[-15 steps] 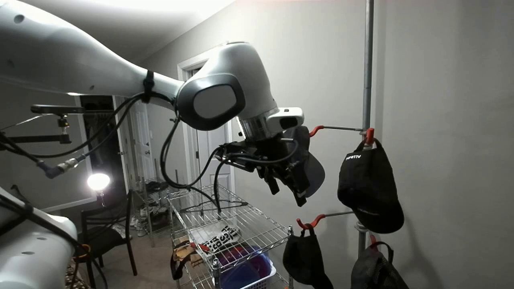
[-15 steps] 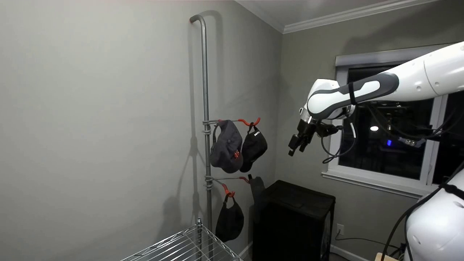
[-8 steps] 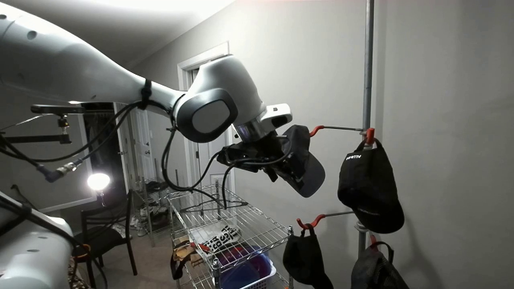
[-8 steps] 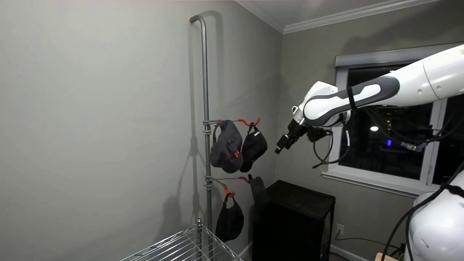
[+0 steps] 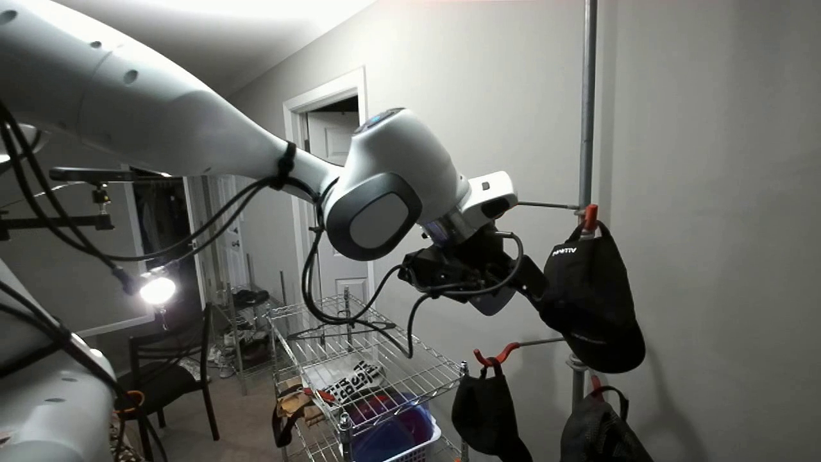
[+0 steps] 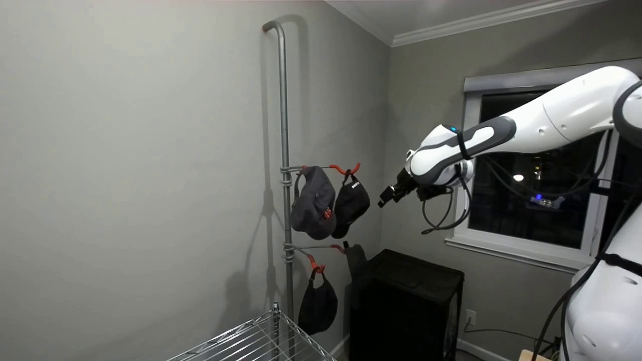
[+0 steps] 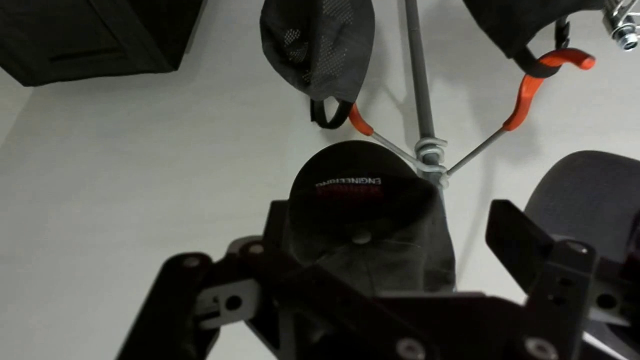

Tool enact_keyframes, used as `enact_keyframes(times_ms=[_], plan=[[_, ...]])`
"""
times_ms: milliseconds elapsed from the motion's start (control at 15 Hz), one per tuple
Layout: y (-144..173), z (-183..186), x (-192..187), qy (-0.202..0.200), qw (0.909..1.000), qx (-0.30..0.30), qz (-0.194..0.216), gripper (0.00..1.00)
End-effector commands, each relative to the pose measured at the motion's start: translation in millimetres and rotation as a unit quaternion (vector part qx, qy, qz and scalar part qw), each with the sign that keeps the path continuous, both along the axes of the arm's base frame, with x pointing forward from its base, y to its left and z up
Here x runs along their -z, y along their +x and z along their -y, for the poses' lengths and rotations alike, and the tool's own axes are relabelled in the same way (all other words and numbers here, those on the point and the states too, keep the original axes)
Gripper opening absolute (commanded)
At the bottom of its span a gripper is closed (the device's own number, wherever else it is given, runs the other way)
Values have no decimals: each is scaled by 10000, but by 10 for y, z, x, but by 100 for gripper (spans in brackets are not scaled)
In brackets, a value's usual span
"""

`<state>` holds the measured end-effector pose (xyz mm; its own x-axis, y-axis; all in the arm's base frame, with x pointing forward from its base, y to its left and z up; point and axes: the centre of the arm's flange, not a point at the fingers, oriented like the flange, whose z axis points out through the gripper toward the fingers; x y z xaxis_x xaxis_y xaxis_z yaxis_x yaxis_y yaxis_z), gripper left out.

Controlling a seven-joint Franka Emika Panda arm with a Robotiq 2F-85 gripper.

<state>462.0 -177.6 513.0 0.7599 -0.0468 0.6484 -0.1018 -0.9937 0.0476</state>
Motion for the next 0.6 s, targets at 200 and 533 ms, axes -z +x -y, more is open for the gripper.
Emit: enact_keyframes(times_ms=[200, 533], plan=[[544, 257, -238, -117, 9991, -68, 391, 100], [774, 330, -341, -90, 9985, -203, 497, 100]])
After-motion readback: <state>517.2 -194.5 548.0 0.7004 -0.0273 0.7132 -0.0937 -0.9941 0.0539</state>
